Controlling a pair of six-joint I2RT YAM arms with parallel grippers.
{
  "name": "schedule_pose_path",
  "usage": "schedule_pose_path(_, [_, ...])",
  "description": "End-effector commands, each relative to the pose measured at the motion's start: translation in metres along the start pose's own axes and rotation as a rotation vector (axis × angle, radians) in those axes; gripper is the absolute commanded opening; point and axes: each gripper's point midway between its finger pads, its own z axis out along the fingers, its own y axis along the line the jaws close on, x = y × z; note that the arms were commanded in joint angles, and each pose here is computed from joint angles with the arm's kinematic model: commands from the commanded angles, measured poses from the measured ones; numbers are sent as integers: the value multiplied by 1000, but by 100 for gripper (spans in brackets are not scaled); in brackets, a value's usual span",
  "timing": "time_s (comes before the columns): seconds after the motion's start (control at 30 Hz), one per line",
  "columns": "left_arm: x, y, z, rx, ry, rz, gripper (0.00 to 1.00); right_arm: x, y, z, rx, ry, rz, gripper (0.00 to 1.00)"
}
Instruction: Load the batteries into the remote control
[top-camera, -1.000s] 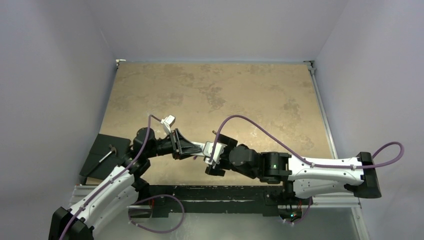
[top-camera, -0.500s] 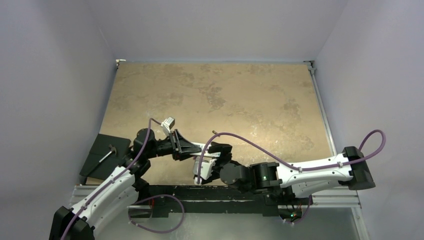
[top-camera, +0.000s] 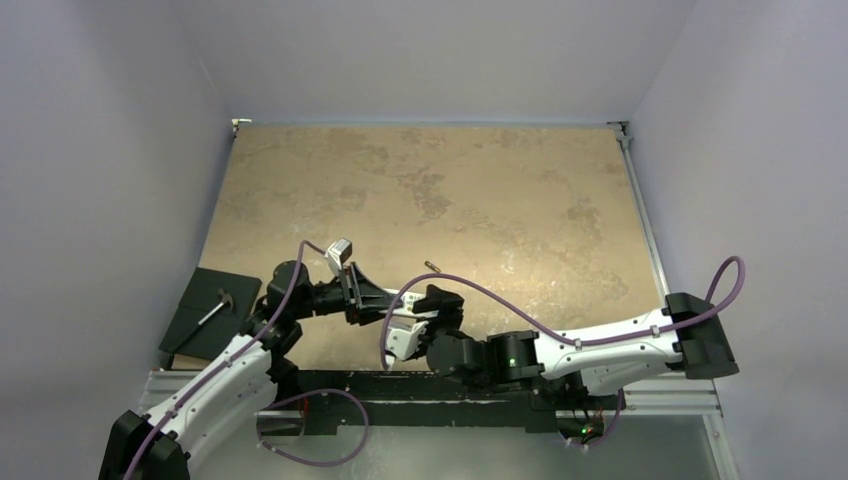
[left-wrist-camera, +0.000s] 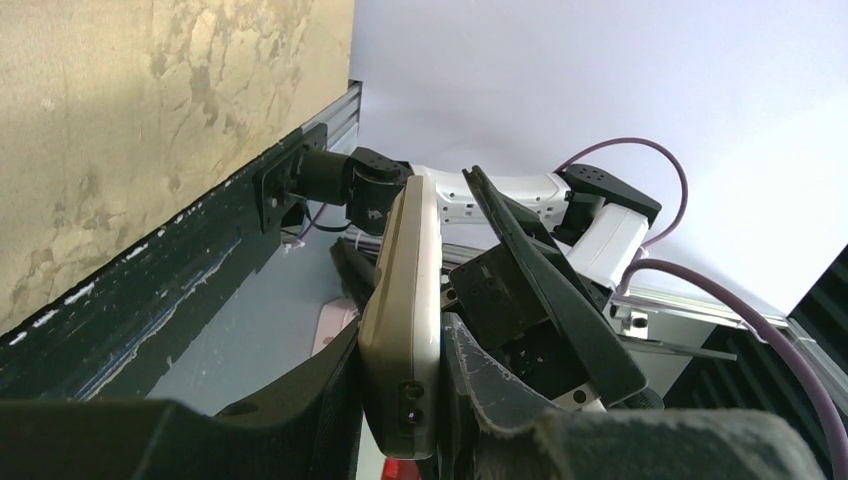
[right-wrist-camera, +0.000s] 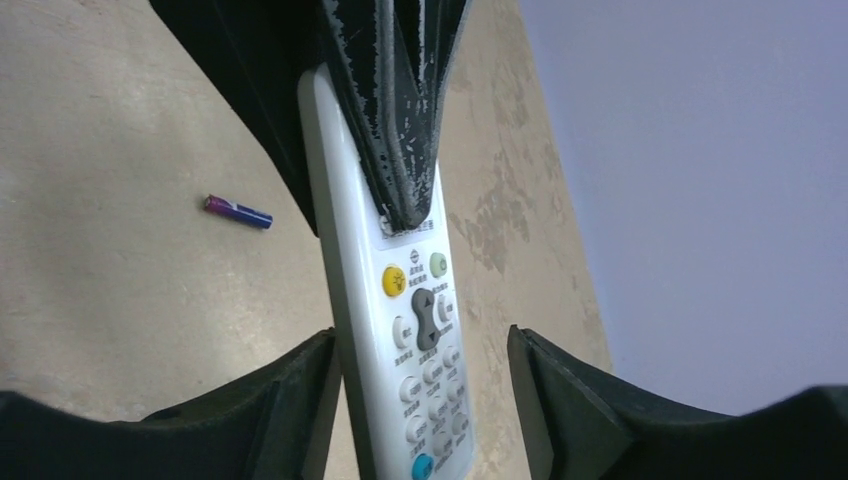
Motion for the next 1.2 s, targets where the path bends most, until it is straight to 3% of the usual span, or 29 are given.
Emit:
schedule_pose_path(0.0, [5,-11,-4,52,21,-8,0,-7,-15,-1,87,-12,30,65])
schedule_pose_path(0.2, [7,-10,-5,60,29,-9,0,-6,-19,-2,110,-11,39,48])
schedule_pose_path(0.37, [8,-11,-6,67,35,-4,0,-8,-20,-3,120,-26,59,15])
schedule_pose_path(0.47, [10,-12,-6,72,45,4,15,-10,-21,-3,124,-33,68,0])
schedule_pose_path(0.57, [12,-16,-7,89,58,25,28,-11,-20,-4,124,-42,75,0])
schedule_pose_path(0.9, [14,-29,-8,125,58,105,57,-6,-19,-7,118,-38,89,0])
schedule_pose_path(1.17, [8,-55,-10,115,4,315,69,-4,-16,-18,45,-59,211,0])
